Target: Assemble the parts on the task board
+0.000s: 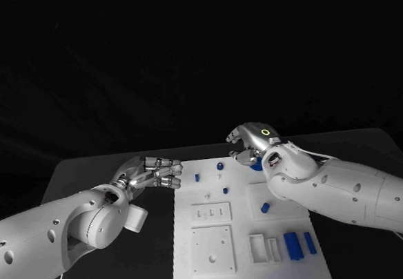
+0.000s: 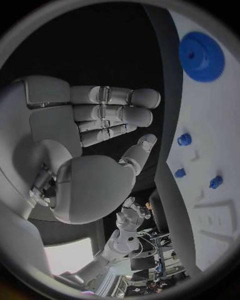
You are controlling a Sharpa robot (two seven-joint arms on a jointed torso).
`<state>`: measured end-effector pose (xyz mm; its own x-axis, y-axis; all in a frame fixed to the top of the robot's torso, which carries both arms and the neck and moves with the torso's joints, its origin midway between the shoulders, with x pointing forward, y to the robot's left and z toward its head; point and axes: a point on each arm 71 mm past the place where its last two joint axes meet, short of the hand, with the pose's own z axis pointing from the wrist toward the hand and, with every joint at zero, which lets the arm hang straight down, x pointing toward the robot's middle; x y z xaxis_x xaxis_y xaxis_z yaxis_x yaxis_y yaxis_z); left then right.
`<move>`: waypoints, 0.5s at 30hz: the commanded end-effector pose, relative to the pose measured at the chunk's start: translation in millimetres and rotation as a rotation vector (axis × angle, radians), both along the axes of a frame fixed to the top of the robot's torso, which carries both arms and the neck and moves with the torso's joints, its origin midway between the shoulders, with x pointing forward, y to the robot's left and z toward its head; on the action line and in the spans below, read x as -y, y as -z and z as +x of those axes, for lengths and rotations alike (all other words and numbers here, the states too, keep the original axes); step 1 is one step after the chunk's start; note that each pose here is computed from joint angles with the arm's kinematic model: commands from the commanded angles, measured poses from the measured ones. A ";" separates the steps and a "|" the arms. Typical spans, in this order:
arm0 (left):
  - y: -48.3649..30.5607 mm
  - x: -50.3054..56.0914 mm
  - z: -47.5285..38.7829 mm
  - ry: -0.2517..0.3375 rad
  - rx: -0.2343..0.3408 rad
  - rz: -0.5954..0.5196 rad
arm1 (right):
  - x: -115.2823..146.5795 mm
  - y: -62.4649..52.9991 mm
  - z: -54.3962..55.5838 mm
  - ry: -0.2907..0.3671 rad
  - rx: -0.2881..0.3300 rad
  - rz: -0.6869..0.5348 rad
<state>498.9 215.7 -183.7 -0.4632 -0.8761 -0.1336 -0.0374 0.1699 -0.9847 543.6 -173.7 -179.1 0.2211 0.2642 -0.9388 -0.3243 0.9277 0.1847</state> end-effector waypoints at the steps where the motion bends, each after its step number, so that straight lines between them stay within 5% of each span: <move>1: -1.4 0.4 -0.3 0.010 0.005 -0.003 | 8.9 2.2 -0.7 0.005 -0.065 -0.033; 15: -1.0 -1.7 0.7 0.005 0.007 -0.002 | 42.9 15.4 2.2 0.037 -0.169 -0.126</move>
<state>499.7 219.4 -183.9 -0.4560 -0.8794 -0.1366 -0.0384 0.1728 -0.9842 544.9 -216.2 -188.6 0.1298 0.1763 -0.9757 -0.2561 0.9567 0.1387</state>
